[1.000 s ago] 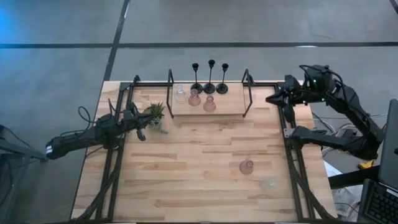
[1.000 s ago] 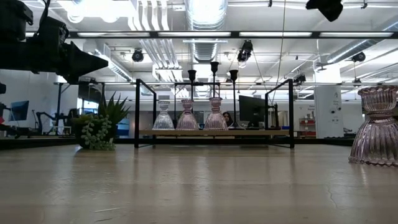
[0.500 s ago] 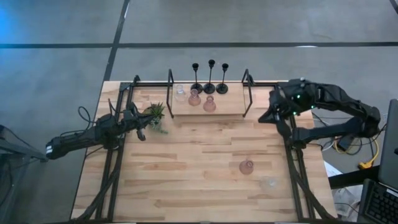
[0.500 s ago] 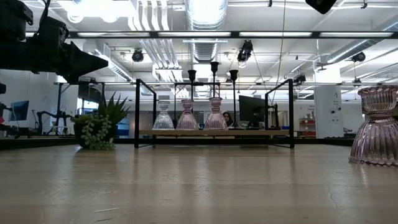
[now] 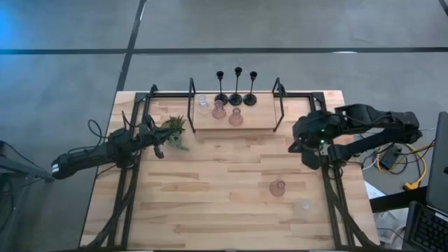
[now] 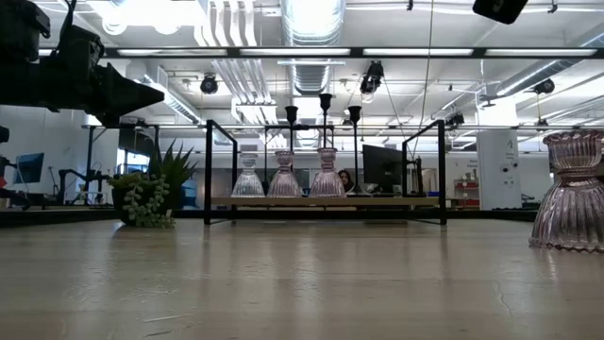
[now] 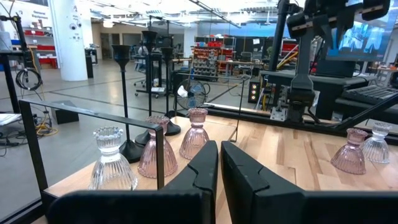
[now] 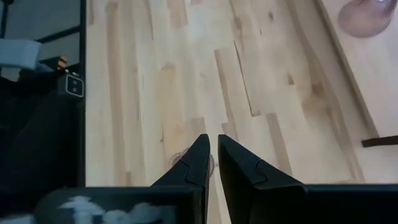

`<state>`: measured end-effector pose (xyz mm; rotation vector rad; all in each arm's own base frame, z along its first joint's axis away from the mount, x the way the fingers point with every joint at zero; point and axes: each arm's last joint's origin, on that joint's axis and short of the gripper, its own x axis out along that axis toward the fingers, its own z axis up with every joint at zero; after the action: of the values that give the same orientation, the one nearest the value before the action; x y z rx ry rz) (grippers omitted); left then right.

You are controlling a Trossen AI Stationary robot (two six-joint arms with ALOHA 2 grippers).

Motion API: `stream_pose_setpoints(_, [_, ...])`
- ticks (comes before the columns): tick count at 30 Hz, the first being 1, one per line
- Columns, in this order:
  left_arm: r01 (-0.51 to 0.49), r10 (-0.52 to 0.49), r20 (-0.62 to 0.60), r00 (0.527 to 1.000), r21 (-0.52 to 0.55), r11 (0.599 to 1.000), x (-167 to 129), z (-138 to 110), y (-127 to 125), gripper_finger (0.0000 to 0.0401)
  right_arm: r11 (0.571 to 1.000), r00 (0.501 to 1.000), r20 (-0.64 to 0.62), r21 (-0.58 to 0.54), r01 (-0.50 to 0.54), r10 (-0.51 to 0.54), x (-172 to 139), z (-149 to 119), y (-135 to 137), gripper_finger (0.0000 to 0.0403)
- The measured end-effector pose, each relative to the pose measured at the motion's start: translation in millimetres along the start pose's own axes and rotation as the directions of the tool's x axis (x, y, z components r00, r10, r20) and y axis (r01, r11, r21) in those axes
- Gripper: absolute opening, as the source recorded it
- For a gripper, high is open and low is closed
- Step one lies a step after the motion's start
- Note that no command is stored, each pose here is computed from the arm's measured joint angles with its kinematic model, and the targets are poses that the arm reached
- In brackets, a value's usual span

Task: Pick & Place candle stick holders
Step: Put the pink candle holder on the shelf aligned with the other pink candle holder

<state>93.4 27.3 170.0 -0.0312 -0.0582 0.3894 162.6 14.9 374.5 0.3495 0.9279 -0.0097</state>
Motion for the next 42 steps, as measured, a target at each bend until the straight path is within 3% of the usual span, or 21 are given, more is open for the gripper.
stream_pose_setpoints(15, [0.0,0.0,0.0,1.0,0.0,1.0,0.0,0.0,0.0,0.0026,0.993,0.982,-0.157,-0.07,0.093,-0.103,55.4,23.9,3.1,0.0029])
stream_pose_setpoints(19, [0.0,0.0,0.0,1.0,0.0,1.0,0.0,0.0,0.0,0.0026,0.989,0.965,-0.224,-0.07,0.126,-0.139,53.3,29.3,5.0,0.0029])
stream_pose_setpoints(23, [0.0,0.0,0.0,1.0,0.0,1.0,0.0,0.0,0.0,0.0026,0.989,0.977,-0.175,-0.098,0.107,-0.123,52.0,42.3,10.1,0.0029])
stream_pose_setpoints(27, [0.0,0.0,0.0,1.0,0.0,1.0,0.0,0.0,0.0,0.0026,0.977,0.973,-0.12,-0.11,0.183,-0.196,45.0,53.1,12.2,0.0029])
stream_pose_setpoints(35, [-0.001,0.001,-0.003,1.0,0.0,1.0,0.0,-0.3,0.0,0.0026,0.975,0.976,-0.057,-0.093,0.204,-0.21,34.6,64.1,16.6,0.0029])
stream_pose_setpoints(42, [0.0,0.0,-0.007,1.0,0.001,1.0,0.0,-0.6,0.0,0.0026,0.969,0.953,-0.172,-0.024,0.248,-0.248,40.0,51.5,11.9,0.007])
